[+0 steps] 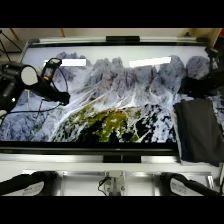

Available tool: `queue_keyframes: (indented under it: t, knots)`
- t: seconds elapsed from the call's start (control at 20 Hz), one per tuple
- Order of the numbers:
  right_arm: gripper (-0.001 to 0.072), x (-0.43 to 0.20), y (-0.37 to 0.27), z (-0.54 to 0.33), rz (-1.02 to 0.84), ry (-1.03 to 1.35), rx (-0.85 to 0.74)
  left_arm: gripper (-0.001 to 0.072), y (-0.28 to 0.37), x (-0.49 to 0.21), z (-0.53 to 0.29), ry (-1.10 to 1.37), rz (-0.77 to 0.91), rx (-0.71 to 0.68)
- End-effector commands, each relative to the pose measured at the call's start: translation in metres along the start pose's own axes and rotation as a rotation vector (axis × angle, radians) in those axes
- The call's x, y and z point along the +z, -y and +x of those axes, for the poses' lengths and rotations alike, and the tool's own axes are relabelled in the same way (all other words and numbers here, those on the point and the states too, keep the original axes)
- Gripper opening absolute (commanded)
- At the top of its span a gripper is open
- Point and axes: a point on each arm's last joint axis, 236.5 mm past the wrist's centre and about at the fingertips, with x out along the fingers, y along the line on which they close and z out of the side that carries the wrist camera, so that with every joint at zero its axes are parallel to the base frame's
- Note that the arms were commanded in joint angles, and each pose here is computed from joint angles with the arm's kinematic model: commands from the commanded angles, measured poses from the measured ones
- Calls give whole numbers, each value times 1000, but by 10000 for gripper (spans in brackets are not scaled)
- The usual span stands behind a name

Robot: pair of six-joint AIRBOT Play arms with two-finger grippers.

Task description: Fold the shirts.

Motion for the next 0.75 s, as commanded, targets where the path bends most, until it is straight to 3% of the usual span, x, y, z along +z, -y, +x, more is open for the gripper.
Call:
queue_keyframes:
  t: [0.0, 0.7]
  knots:
    - [509, -2, -18, 8, -55, -19, 2, 542, 4, 5, 1, 19, -6, -15]
    - [509, -2, -19, 8, -54, -19, 10, 542, 5, 5, 1, 17, -7, -18]
